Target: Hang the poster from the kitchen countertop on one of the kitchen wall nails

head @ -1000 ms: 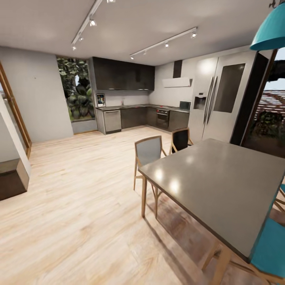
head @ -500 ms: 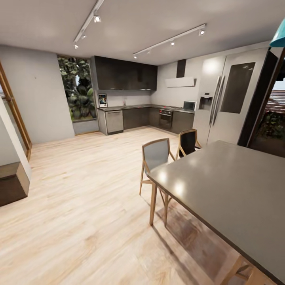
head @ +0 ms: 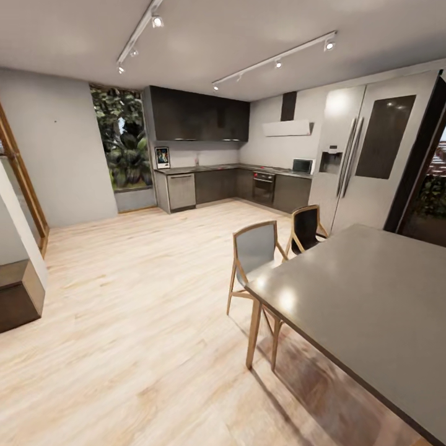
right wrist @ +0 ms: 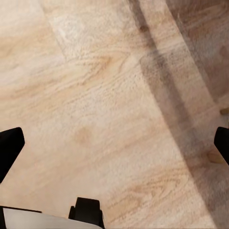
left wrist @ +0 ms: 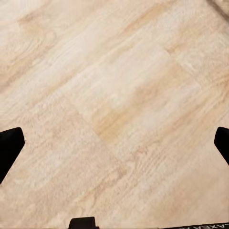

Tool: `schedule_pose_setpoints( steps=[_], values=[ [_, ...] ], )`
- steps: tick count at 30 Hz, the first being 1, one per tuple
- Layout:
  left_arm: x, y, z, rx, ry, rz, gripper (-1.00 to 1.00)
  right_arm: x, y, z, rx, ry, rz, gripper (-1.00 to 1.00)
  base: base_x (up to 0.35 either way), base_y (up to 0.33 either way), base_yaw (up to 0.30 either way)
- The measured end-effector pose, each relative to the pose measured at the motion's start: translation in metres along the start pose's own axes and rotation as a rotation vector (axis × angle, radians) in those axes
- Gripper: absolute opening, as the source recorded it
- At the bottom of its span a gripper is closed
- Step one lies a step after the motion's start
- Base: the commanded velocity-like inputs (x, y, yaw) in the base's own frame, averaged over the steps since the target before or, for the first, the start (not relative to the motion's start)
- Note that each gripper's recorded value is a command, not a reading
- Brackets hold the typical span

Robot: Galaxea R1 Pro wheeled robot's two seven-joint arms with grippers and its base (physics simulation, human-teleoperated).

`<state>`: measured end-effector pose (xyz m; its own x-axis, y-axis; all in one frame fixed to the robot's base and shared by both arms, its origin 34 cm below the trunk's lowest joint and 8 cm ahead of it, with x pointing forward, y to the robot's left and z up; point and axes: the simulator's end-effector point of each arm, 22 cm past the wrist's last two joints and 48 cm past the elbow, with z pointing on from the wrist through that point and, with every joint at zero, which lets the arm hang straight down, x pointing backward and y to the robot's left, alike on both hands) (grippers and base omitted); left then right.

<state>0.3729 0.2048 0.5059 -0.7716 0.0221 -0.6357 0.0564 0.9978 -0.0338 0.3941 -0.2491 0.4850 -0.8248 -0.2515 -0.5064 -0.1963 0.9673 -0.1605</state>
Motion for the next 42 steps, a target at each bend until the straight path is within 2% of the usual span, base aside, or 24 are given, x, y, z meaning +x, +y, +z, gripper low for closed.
schedule_pose_setpoints(
  steps=[28,42],
  values=[
    [-0.0001,0.0,0.0,0.0,0.0,0.0,1.0,0.0004,-0.0018,0.0001,-0.002,-0.001,-0.015,1.0,0.299,0.186,0.001],
    [0.0001,0.0001,-0.0001,0.0,0.0,0.0,1.0,0.0003,-0.0018,0.0001,-0.002,-0.001,-0.015,1.0,0.314,0.152,0.234]
  ],
)
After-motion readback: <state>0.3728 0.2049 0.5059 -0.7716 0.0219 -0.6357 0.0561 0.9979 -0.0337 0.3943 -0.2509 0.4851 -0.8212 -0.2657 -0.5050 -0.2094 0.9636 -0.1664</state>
